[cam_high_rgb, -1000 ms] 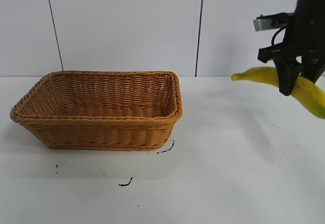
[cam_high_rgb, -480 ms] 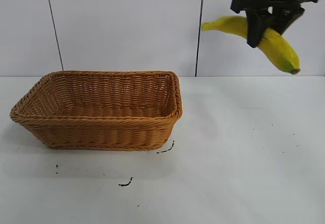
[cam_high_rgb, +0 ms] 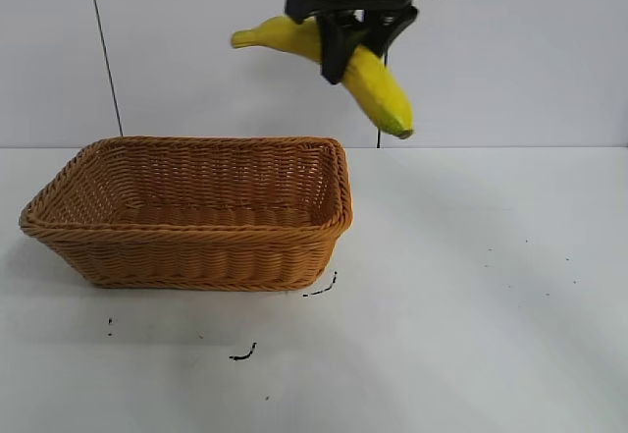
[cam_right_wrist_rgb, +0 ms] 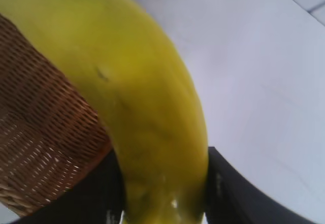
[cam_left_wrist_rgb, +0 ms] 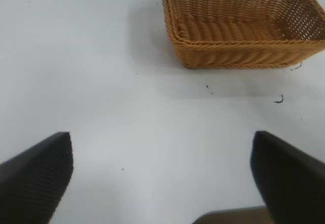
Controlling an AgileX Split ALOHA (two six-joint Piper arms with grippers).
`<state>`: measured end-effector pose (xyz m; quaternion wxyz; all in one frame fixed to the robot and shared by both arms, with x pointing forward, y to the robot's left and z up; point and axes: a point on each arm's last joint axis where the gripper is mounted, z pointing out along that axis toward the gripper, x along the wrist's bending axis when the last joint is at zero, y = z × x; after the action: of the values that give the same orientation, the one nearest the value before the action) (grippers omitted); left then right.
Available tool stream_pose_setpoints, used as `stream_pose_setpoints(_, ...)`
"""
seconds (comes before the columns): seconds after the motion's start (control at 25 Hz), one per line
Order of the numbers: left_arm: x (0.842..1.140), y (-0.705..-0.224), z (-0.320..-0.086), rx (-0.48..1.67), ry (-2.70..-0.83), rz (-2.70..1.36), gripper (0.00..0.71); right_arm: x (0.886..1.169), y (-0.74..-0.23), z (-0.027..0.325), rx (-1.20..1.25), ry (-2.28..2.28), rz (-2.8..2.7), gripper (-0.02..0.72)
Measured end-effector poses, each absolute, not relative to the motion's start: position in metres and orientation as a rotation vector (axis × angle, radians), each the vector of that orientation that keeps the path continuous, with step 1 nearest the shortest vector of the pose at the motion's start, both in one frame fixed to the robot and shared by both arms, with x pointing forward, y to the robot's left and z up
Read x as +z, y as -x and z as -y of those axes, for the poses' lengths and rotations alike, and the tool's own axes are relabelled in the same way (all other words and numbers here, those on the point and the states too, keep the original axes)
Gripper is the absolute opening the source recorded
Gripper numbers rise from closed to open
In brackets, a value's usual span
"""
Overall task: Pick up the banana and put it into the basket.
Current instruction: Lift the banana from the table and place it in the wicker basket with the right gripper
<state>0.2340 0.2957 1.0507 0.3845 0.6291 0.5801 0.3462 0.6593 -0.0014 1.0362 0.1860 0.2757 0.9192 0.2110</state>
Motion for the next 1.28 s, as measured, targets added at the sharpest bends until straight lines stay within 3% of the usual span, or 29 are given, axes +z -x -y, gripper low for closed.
stream_pose_setpoints(0.36,1.051,-0.234,-0.296,0.882,-1.603,-1.478,0.69,1.01,-0.671,-0.032,0.722,-0.552,-2.457,0.302)
stream_pose_setpoints(1.0,1.051,-0.234,-0.296,0.883,-1.603,-1.479,0.69,0.933,-0.674,-0.033,0.586,-0.551,-2.577,0.302)
stream_pose_setpoints(1.28,1.051,-0.234,-0.296,0.883,-1.603,-1.479,0.69,0.926,-0.674,-0.032,0.578,-0.533,-2.571,0.302)
